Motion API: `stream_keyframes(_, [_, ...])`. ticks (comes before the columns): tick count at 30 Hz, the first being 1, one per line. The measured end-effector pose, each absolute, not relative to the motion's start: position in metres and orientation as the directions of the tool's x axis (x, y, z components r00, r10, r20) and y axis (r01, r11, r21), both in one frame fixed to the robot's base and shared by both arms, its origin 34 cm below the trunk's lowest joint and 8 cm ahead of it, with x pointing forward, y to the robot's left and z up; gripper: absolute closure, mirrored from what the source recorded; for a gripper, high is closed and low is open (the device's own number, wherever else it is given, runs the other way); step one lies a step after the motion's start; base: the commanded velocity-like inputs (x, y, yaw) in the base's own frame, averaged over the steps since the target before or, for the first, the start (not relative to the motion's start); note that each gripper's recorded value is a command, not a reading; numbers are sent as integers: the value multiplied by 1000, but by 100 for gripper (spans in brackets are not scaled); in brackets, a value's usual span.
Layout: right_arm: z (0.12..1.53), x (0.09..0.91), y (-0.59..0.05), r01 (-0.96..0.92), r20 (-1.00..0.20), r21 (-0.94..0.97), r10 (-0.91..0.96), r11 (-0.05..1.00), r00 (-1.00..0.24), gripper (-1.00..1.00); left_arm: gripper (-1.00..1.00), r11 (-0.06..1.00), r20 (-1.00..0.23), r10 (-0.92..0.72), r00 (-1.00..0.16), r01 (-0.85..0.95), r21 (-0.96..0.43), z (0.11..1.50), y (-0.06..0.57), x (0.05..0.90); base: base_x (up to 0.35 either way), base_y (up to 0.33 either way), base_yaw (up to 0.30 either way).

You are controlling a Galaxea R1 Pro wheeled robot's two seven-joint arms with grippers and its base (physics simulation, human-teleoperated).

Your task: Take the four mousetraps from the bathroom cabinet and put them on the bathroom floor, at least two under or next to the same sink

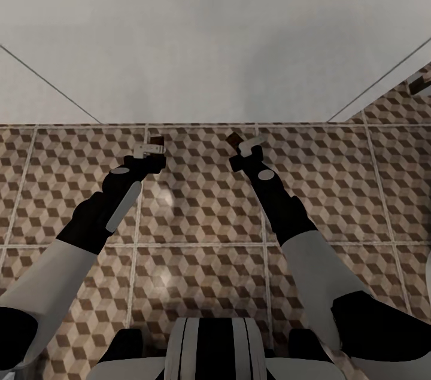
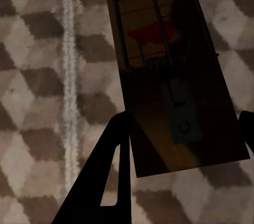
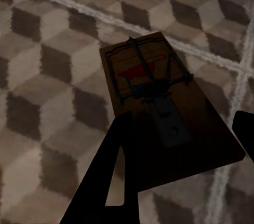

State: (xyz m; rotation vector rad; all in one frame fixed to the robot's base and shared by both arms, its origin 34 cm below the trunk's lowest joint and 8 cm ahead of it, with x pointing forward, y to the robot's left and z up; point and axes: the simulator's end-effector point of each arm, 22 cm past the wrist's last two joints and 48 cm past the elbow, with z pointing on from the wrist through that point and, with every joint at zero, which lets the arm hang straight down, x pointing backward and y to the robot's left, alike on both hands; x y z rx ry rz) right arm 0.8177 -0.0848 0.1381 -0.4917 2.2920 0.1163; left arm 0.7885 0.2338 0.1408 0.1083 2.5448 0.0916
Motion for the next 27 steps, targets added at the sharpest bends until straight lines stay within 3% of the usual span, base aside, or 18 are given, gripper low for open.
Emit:
stream_keyframes(16, [138,818,-85,-384,-715,-67,-312,921,-625,100,100,994,-552,98,-828,57,91,140,235,787,3,0,0])
stream_keyframes(27, [138,818,-85,-383,-715,-68,-313,921,-625,100,100,994,-553,99,-827,58,91,140,234,787,112,0,0])
